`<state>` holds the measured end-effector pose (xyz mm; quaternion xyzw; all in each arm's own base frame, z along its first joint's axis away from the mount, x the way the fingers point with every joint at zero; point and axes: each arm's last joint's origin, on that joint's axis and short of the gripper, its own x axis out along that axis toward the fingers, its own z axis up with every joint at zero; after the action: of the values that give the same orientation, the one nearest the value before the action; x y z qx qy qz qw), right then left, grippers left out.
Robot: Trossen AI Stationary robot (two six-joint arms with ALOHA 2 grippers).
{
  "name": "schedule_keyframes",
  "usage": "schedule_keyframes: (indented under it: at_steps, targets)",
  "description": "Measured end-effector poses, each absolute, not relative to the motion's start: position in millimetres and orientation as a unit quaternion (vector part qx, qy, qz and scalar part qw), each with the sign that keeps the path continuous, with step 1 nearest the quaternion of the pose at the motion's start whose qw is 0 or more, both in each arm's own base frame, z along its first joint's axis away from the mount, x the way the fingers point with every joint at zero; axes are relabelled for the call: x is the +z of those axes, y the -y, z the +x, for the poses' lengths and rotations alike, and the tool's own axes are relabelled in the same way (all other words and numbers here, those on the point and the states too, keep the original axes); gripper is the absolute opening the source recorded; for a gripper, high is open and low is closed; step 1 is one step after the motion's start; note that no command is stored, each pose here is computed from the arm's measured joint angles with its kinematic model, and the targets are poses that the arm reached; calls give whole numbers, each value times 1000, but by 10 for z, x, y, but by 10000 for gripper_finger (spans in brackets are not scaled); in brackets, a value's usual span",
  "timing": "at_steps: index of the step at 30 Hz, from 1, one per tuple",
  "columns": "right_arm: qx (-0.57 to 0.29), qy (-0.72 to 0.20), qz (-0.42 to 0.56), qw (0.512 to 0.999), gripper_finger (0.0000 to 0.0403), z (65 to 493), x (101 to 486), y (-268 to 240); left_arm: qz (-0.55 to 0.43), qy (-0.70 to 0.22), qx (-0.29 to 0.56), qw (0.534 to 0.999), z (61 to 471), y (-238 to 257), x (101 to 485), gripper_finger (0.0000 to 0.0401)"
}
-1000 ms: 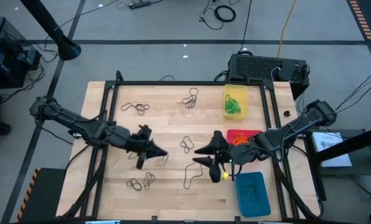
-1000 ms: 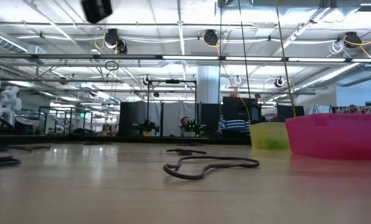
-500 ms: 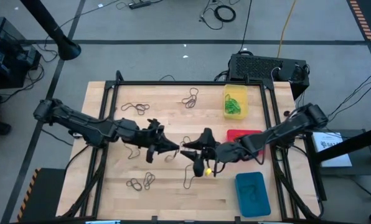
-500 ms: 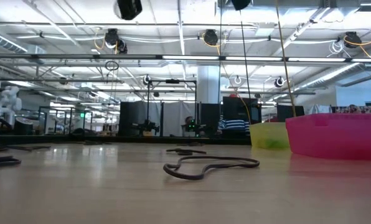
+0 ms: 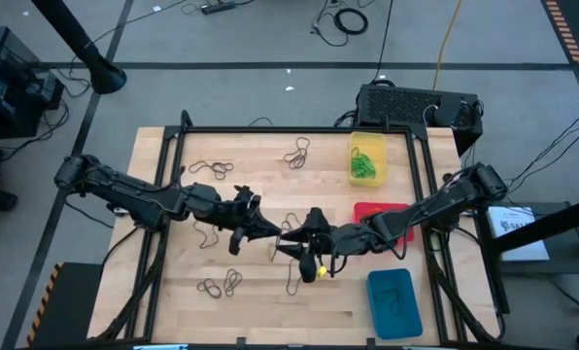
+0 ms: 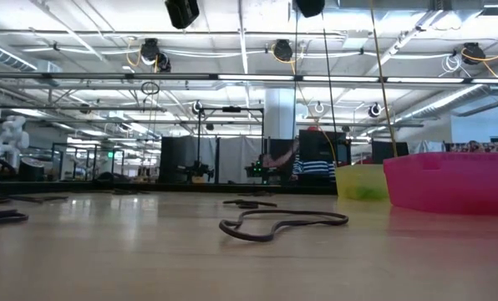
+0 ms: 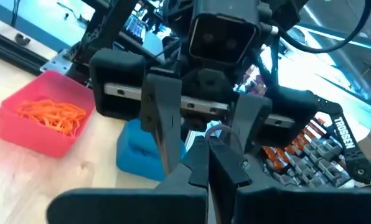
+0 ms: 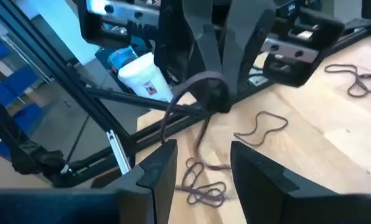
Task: Sort rubber bands into baskets
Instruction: Put the violet rubber band into the blue bin
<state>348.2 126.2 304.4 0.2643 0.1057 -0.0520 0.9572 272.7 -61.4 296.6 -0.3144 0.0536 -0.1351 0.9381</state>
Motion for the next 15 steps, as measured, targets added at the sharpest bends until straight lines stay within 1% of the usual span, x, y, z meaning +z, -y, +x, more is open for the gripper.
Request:
schedule_keyframes:
  at_steps: [8, 12, 15]
  targets:
    - [-50, -79, 277, 956, 144, 3662, 2890, -1286, -314, -54, -136, 938, 2728, 605, 2967, 0]
    - [-54, -80, 278, 956, 144, 3730, 2796, -1284, -314, -55, -136, 938, 2728, 605, 2965, 0]
    - [-55, -81, 278, 956, 133, 3744, 2771, -1287, -313, -57, -136, 938, 2728, 606, 2960, 0]
